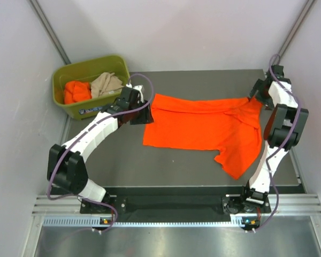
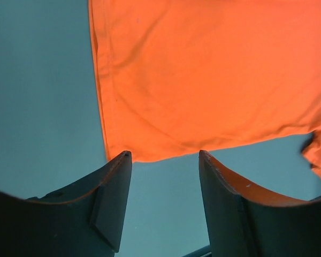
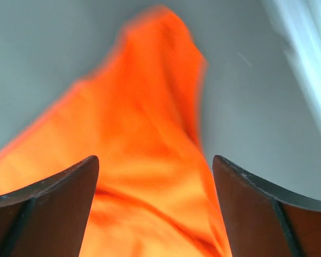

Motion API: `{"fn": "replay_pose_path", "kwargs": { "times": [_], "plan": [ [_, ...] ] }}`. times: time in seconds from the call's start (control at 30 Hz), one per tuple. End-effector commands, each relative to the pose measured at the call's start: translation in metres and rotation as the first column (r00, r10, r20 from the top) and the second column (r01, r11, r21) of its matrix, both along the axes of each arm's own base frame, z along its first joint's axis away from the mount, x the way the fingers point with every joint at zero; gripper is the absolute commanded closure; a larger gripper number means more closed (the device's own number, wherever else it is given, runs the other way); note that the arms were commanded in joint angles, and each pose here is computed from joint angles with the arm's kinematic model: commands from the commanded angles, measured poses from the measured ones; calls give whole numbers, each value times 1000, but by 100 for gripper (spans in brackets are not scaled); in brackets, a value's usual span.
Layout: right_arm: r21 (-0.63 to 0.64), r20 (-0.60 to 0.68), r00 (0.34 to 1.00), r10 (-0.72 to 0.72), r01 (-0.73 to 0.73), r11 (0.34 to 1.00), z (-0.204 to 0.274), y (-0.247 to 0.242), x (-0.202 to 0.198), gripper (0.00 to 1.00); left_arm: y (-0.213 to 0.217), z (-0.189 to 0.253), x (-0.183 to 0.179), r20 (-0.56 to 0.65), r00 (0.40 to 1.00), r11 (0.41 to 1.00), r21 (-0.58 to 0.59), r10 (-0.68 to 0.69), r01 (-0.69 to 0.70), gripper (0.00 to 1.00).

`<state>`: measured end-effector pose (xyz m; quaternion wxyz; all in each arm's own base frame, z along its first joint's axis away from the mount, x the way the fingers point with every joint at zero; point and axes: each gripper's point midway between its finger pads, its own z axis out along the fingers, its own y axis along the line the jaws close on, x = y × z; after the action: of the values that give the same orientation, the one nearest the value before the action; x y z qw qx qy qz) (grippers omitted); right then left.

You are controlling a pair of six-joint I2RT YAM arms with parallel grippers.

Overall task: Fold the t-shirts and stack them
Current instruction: Fold the tshirt

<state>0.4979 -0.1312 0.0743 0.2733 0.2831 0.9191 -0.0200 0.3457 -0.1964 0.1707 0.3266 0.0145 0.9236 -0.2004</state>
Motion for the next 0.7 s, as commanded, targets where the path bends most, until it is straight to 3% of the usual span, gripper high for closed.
{"fn": "replay_pose_path", "kwargs": {
  "times": [0.0,0.13,0.27,0.37,0.4,0.47,0.67],
  "plan": [
    [-166,-42,996,-73,65,984,75,-18,-58,11,3,-31,-15,-113,993,999,34,-21,25,42],
    [-153,-20,995,-94,90,984,108,-4,-111,4,9,-57,-29,-209,978,997,69,-4,19,43],
    [2,-19,996,-89,89,996,94,31,-160,6,13,-75,-41,-255,967,997,76,21,-2,46],
    [156,-30,993,-110,113,981,67,67,-199,14,17,-88,-50,-293,955,996,83,52,-28,47],
    [206,-101,988,-120,139,969,39,81,-225,17,17,-90,-51,-298,953,996,79,58,-35,47],
    [276,-66,980,-186,198,941,34,90,-239,24,17,-99,-57,-333,939,996,69,84,-65,47],
    [275,-170,903,-395,428,861,-7,69,-290,37,17,-111,-66,-375,920,993,54,116,-103,46]
  ]
}}
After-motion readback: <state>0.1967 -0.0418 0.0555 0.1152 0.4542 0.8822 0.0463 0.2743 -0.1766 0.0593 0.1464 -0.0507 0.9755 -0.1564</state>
